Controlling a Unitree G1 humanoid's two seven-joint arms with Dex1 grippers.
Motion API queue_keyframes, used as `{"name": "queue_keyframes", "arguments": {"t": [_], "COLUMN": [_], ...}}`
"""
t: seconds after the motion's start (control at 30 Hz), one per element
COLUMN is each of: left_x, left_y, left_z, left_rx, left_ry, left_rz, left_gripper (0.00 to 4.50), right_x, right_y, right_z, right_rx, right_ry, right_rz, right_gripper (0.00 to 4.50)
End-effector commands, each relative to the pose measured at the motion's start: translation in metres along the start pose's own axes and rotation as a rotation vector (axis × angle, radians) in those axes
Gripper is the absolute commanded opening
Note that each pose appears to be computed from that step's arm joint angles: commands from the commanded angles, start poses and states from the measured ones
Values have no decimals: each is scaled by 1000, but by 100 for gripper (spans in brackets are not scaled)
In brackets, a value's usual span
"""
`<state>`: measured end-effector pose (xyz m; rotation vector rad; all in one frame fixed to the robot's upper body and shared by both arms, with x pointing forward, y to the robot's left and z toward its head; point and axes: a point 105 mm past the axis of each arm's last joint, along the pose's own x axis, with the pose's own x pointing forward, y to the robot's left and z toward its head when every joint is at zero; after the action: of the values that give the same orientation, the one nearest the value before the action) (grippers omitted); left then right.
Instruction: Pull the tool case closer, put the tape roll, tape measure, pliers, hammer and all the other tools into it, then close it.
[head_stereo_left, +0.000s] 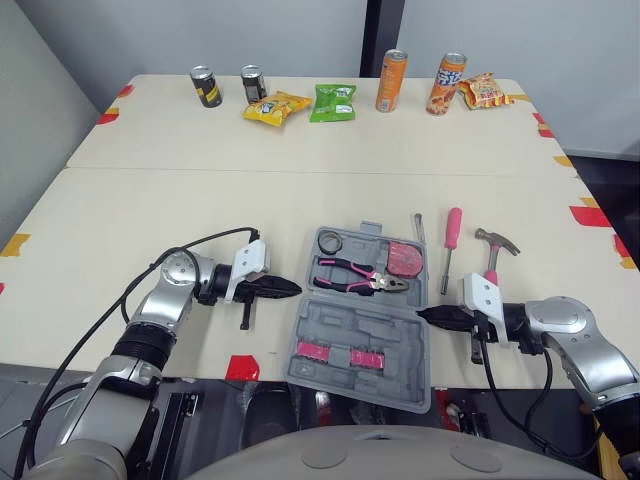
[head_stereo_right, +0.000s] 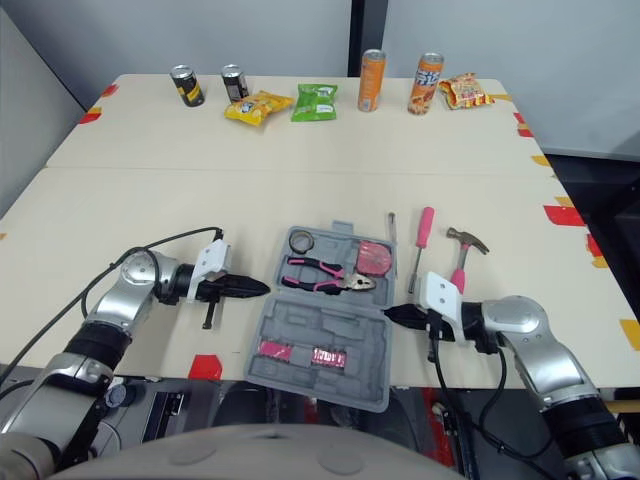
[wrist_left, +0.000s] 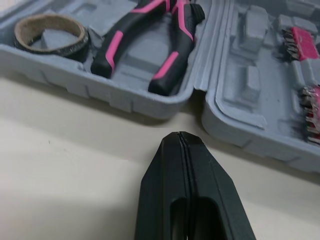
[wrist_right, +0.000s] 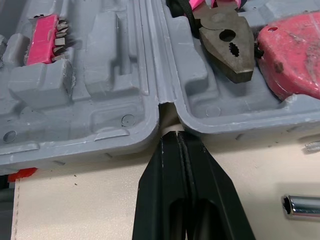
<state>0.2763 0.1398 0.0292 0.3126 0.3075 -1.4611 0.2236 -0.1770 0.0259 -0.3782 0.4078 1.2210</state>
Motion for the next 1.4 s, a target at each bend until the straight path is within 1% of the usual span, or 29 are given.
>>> {"name": "queue_keyframes", "arguments": {"t": [0.03, 0.2, 0.47, 0.63, 0.9, 1.03, 1.17, 1.4], "left_x": [2, 2, 8, 4, -22, -30, -29, -21], "left_y": [-2, -3, -5, -6, -6, 2, 10, 14], "left_z": [8, 7, 13, 13, 7, -1, -2, -4], "left_rx": [16, 6, 10, 3, -30, -27, -27, -21], "left_ry": [-11, 0, -19, -26, -8, 25, 35, 47], "left_rz": [-34, -51, -62, -41, 64, 143, 188, 185], "left_gripper": [0, 0, 0, 0, 0, 0, 0, 0], "right_x": [1, 5, 12, 18, 38, 48, 53, 53], "right_y": [-3, -2, -2, -2, -6, -9, -20, -33], "right_z": [7, 9, 13, 19, 31, 34, 36, 38], "right_rx": [-25, -29, -37, -43, -55, -56, -62, -66], "right_ry": [-25, -33, -43, -60, -86, -89, -89, -92], "right_rz": [-9, -1, 19, 28, 45, 49, 9, -44], "right_gripper": [8, 8, 8, 8, 8, 8, 8, 8]}}
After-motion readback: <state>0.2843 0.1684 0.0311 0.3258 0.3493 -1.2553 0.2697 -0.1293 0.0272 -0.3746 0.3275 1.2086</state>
